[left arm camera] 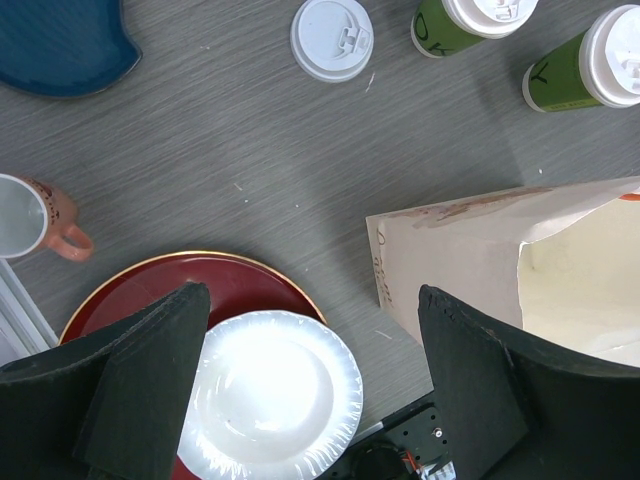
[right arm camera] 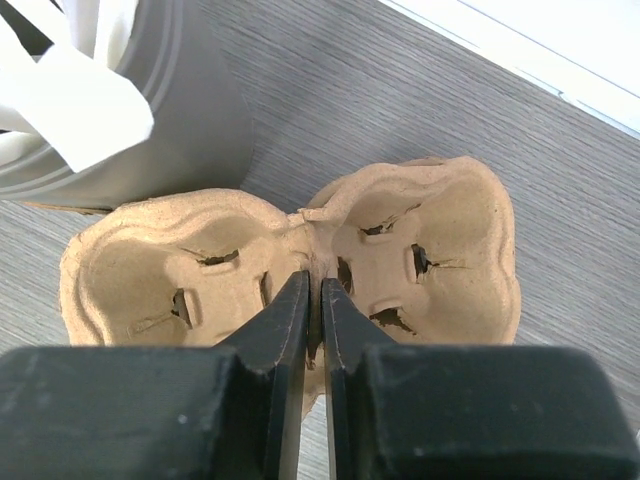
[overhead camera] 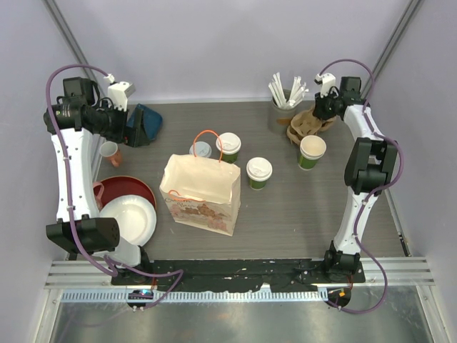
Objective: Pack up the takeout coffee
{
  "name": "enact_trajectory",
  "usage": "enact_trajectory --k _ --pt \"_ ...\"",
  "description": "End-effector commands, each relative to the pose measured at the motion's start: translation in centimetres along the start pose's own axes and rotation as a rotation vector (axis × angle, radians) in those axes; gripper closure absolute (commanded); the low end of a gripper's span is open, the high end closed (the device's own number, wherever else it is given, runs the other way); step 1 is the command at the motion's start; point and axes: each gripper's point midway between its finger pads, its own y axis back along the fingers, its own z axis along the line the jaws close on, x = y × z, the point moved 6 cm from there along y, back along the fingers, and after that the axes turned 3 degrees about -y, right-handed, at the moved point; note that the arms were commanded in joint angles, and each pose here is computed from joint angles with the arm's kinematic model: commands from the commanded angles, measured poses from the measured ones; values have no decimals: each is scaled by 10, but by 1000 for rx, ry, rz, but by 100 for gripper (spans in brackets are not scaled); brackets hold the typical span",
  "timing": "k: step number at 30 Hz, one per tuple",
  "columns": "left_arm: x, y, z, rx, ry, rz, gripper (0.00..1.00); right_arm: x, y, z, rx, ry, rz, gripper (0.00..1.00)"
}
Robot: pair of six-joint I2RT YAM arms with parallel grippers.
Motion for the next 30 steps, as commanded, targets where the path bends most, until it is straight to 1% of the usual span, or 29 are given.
enact_trajectory --k 1,5,10,14,20,22,24,26,27,29,30 --pt "0 12 -11 20 0 0 10 -54 43 -9 110 28 -122 99" --pt "-1 13 -11 18 -1 -4 10 -63 53 -10 146 11 -141 99" --pt "-1 12 -11 22 -2 -5 10 -75 62 -7 142 15 -189 99" --pt "-1 13 -12 22 -5 -5 10 -81 67 -8 156 7 -203 99" --pt "-3 14 -12 20 -8 -21 11 -88 84 -15 264 -27 -208 99" --pt "-9 16 -15 31 -26 -48 24 -88 92 -19 325 -68 -205 99" --pt "-19 22 -18 28 -62 -84 32 -93 109 -20 371 -104 -225 99" --pt "-28 23 -23 30 -110 -110 32 -96 123 -20 416 -151 -241 99" --pt "-34 24 -26 32 -134 -125 30 -104 139 -17 438 -157 -270 99" --pt "-42 18 -38 65 -201 -132 28 -107 154 -14 475 -191 -291 99" --pt "-44 13 -41 81 -247 -123 26 -115 172 -9 490 -192 -325 99"
